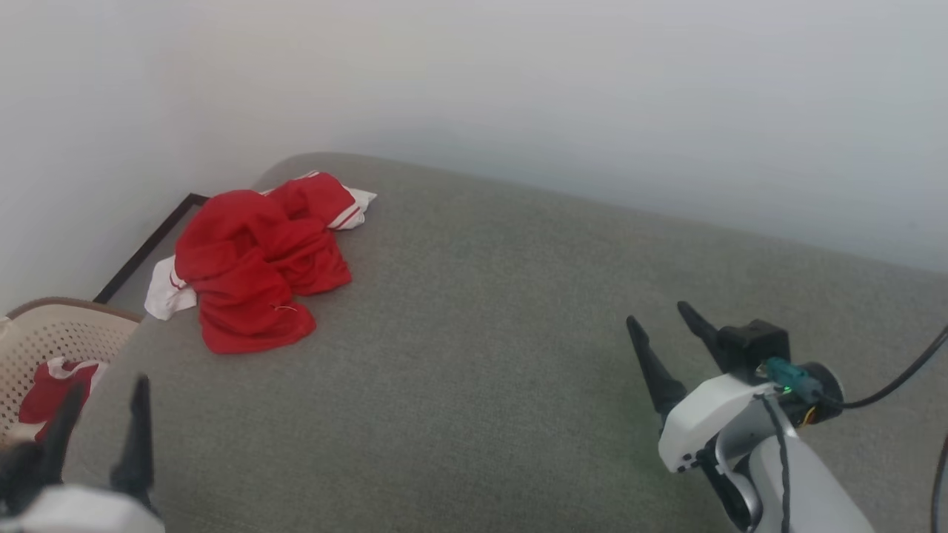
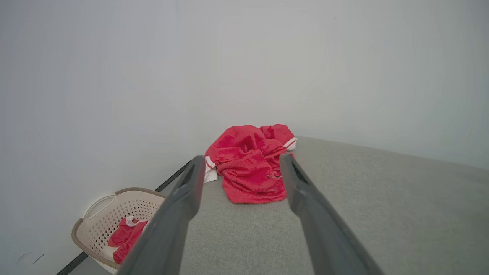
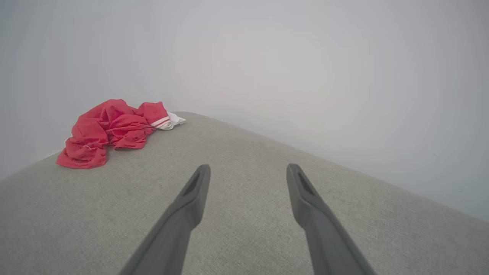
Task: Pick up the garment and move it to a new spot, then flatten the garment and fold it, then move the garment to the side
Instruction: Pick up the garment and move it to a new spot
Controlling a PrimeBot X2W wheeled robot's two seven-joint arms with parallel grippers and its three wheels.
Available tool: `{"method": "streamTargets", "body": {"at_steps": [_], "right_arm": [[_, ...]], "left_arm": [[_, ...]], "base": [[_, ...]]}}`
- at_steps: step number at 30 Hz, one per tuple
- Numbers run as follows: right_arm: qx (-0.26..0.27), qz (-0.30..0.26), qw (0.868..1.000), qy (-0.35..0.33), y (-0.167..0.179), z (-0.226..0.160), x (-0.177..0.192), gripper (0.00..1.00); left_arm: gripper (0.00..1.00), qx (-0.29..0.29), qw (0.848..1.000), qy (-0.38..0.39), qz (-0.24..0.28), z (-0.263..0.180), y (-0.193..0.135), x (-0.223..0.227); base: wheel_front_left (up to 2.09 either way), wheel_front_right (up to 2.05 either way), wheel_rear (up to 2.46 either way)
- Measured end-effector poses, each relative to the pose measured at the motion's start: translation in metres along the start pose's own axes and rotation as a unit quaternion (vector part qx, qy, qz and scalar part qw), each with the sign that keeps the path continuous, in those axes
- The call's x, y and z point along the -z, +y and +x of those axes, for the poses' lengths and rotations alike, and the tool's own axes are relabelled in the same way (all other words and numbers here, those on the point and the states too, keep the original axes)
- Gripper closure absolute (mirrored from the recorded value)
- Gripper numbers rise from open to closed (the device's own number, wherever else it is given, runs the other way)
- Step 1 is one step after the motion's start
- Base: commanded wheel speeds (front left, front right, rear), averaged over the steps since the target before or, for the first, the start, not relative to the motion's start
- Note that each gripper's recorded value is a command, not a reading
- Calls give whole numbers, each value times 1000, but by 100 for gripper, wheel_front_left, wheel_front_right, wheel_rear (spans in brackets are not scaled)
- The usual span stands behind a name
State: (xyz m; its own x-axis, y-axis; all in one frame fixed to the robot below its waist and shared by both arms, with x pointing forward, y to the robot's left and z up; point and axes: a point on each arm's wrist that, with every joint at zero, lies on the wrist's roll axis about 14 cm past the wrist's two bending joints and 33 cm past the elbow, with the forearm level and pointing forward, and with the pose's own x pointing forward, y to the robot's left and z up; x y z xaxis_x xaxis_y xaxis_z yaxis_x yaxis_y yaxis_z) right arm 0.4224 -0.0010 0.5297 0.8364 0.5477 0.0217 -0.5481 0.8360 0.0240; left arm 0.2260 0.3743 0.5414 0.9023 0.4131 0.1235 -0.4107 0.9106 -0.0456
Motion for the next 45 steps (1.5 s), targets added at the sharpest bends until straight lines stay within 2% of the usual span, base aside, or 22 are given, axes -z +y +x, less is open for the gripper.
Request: {"method": "streamTargets", "body": {"at_steps": [7, 13, 17, 21, 23, 26, 29, 30, 35, 39, 41, 45], "right_arm": [[16, -8, 1000, 1, -21, 9, -3, 0], [30, -25, 999, 4, -46, 28, -3, 0], [48, -30, 998, 11, -69, 39, 4, 0], [66, -31, 997, 35, -90, 43, 26, 0], [74, -30, 996, 48, -99, 45, 38, 0], [87, -27, 993, 73, -112, 45, 63, 0], [93, -26, 991, 90, -120, 46, 77, 0], [93, -26, 991, 90, -120, 46, 77, 0], [100, -28, 988, 112, -130, 46, 95, 0], [108, -30, 986, 126, -139, 43, 105, 0], [113, -33, 985, 129, -143, 42, 107, 0], [118, -35, 983, 136, -149, 39, 111, 0]], "left_arm": [[0, 32, 999, 16, -7, 50, -9, -14], [0, 40, 998, 48, -9, 114, -14, -17], [0, 43, 994, 98, 4, 154, -20, 4], [0, 37, 986, 162, -7, 187, -28, 39], [0, 33, 979, 200, 0, 198, -30, 61], [0, 16, 961, 277, -12, 216, -36, 105], [0, 3, 936, 351, -17, 216, -38, 143], [0, 3, 936, 351, -17, 216, -38, 143], [0, -3, 894, 447, -15, 209, -47, 191], [0, -11, 871, 490, -19, 208, -50, 211], [0, -10, 867, 499, -16, 209, -52, 217], [0, -18, 866, 499, -29, 211, -53, 224]], "base": [[0, 0, 0], [0, 0, 0], [0, 0, 0], [0, 0, 0], [0, 0, 0], [0, 0, 0], [0, 0, 0], [0, 0, 0], [0, 0, 0], [0, 0, 0], [0, 0, 0], [0, 0, 0]]}}
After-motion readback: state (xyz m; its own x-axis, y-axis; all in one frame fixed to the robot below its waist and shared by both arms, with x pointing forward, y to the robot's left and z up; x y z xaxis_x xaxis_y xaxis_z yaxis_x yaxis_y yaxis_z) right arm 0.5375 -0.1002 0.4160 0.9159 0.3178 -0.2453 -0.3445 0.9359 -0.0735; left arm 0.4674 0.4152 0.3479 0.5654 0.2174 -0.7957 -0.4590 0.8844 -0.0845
